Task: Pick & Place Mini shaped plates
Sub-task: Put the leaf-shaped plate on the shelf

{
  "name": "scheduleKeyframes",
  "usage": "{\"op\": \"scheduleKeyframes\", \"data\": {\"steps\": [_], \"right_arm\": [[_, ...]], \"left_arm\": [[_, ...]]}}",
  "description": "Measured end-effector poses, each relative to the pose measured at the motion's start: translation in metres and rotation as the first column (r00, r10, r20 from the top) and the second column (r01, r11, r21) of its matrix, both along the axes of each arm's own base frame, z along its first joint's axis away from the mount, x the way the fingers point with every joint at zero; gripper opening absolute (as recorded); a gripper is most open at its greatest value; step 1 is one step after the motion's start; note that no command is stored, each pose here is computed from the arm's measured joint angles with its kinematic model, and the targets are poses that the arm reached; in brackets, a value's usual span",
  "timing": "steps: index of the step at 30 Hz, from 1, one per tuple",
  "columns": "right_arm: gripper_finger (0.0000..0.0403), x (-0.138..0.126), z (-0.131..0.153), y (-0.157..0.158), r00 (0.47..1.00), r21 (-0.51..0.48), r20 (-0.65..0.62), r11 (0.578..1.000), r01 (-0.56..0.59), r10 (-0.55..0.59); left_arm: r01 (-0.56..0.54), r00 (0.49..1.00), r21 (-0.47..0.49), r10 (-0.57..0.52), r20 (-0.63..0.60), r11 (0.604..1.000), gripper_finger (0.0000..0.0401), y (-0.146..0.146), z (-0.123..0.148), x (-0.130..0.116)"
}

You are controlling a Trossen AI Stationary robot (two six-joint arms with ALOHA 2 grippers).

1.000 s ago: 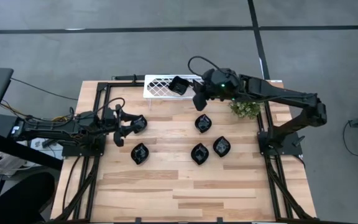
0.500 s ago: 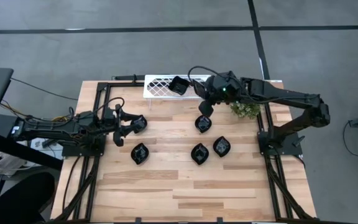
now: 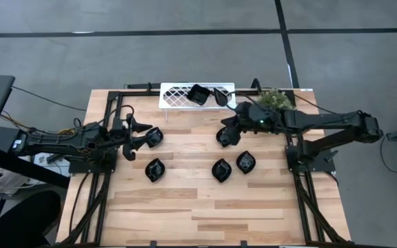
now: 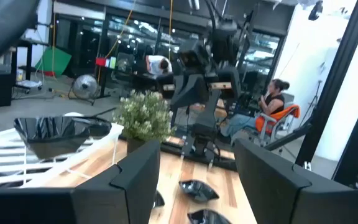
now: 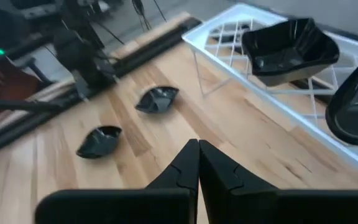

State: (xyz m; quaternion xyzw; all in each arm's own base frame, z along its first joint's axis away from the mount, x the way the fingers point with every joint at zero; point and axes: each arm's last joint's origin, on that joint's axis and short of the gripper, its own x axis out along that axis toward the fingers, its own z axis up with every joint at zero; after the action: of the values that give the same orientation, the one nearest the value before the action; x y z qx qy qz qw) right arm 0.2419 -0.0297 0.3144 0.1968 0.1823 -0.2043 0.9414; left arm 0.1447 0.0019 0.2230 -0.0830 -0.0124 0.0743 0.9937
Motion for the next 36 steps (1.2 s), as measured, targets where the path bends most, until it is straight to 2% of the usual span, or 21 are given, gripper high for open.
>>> {"op": "scheduleKeyframes", "data": {"steps": [4, 8, 11, 20, 26, 31, 36], "right_arm": [[0.0002, -0.012, -0.003, 0.002, 0.998, -0.005, 0.068, 1.000, -0.001, 0.001], [0.0002, -0.024, -0.003, 0.002, 0.993, -0.017, 0.114, 1.000, 0.023, -0.021], [0.0002, -0.030, 0.001, 0.001, 0.990, -0.029, 0.132, 0.998, 0.055, -0.050], [0.0002, -0.034, -0.002, 0.002, 0.995, -0.038, 0.088, 0.998, 0.054, -0.050], [0.0001, -0.034, -0.003, 0.001, 0.996, -0.056, 0.074, 0.997, 0.053, -0.049], [0.0001, -0.039, 0.001, 0.002, 0.995, -0.068, 0.089, 0.996, 0.052, -0.046], [0.0001, -0.046, 0.008, 0.003, 0.993, -0.087, 0.116, 0.995, 0.048, -0.038]], "left_arm": [[-0.013, 1.000, -0.002, 0.013, 0.002, 1.000, 0.0209, 0.000, 0.000, 0.001], [-0.124, 0.992, -0.028, 0.123, -0.042, 0.992, 0.0209, 0.003, -0.006, 0.006], [-0.153, 0.983, -0.018, 0.151, -0.103, 0.988, 0.0209, 0.004, -0.014, 0.012], [-0.202, 0.950, -0.165, 0.152, -0.274, 0.966, 0.0209, 0.004, -0.044, 0.032], [-0.182, 0.935, -0.168, 0.118, -0.333, 0.969, 0.0209, 0.003, -0.035, 0.051], [-0.242, 0.881, -0.142, 0.156, -0.447, 0.960, 0.0209, 0.012, -0.025, 0.063], [-0.284, 0.818, -0.150, 0.157, -0.554, 0.947, 0.0209, 0.027, -0.015, 0.066]]}}
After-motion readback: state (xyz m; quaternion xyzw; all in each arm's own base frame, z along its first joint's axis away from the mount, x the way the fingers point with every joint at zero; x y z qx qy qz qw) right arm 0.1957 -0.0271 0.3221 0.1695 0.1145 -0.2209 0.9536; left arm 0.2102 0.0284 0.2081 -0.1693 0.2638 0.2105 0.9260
